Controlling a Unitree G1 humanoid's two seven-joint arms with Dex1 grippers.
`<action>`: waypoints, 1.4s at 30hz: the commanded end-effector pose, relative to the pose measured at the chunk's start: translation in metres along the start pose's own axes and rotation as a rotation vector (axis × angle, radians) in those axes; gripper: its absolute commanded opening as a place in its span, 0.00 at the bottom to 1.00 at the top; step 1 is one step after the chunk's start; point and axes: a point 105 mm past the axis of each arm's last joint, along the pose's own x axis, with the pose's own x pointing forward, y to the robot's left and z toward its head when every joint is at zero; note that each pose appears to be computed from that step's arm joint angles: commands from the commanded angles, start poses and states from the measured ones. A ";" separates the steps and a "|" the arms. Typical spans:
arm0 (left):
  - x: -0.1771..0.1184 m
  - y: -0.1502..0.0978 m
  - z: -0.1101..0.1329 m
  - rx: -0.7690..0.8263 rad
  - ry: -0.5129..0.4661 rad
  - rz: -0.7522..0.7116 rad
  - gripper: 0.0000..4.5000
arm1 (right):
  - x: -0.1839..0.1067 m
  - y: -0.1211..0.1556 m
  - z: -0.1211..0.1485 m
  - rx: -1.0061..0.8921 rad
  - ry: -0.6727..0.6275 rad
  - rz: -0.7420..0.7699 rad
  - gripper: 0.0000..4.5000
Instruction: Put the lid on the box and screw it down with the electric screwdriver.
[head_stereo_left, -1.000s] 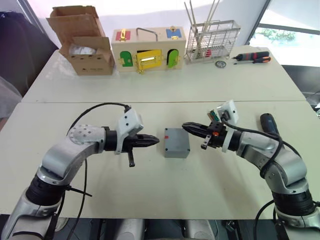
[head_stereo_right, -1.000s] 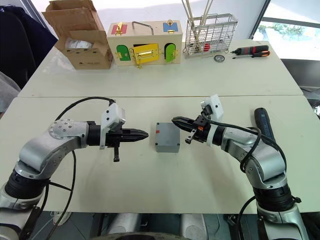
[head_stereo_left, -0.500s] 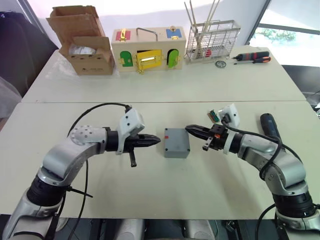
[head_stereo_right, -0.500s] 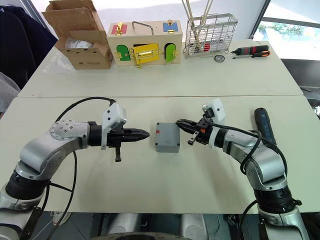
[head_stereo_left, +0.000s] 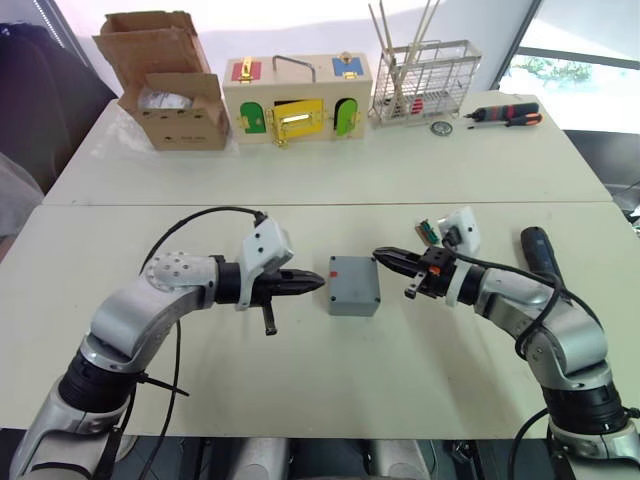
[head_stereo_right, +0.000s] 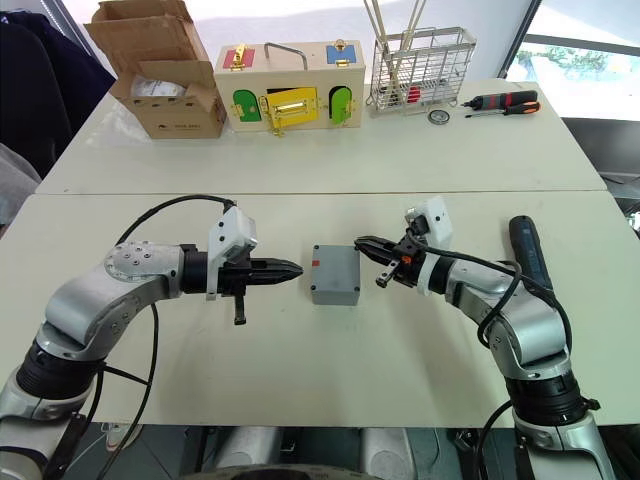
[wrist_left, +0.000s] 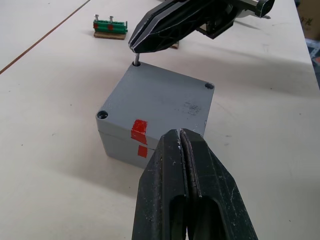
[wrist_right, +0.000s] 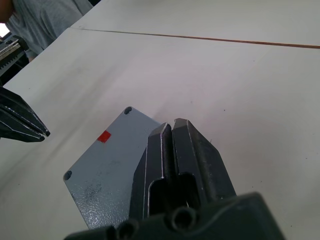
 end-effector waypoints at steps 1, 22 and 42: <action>0.000 0.000 0.008 0.043 -0.020 0.006 0.00 | 0.001 0.002 0.006 -0.030 -0.016 0.016 0.01; 0.002 -0.002 0.010 0.049 -0.039 0.001 0.00 | -0.008 -0.008 0.025 -0.074 -0.058 -0.028 0.84; 0.059 -0.061 0.046 0.271 -0.177 -0.395 0.00 | -0.198 -0.129 0.023 0.157 0.722 -0.571 1.00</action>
